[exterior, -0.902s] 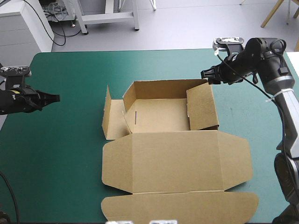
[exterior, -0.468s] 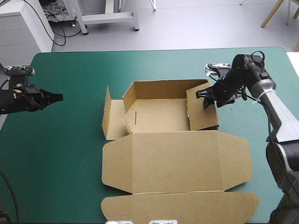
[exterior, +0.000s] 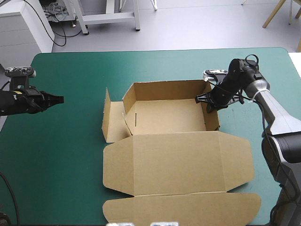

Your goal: Fold the box

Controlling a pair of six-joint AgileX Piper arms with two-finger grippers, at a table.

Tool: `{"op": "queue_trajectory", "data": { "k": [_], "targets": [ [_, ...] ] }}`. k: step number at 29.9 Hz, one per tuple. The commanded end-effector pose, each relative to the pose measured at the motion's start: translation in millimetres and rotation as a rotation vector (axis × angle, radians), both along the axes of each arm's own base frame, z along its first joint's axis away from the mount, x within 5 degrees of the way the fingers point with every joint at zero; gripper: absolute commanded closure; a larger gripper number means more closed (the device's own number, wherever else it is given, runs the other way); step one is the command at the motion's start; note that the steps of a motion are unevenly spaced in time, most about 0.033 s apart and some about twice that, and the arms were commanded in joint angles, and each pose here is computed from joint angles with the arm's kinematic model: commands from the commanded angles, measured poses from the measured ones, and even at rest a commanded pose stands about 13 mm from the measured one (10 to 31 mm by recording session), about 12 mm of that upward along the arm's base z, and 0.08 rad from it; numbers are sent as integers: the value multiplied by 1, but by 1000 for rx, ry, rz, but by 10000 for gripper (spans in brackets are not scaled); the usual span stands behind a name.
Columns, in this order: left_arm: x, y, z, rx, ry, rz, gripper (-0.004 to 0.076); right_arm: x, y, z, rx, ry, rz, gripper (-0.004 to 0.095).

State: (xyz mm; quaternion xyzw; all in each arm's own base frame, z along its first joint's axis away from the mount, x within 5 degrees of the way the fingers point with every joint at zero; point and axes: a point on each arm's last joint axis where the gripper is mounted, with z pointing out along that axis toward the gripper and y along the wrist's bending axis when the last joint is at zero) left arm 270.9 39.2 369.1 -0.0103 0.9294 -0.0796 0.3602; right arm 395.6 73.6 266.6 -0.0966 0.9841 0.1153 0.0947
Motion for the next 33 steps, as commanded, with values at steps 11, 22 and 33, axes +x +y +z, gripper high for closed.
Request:
{"op": "queue_trajectory", "data": {
  "k": [11, 22, 33],
  "targets": [
    [-4, -3, 16, -16, -67, 2, 734, -14, -4, 48, 43, -133, 11, 927],
    [1, -6, 13, -10, -85, -74, 456, -59, -40, 132, 206, -362, -63, 927],
    [16, -28, 13, -404, -96, -132, 169, -81, -42, 161, 287, -447, -64, 927]
  ]
}}
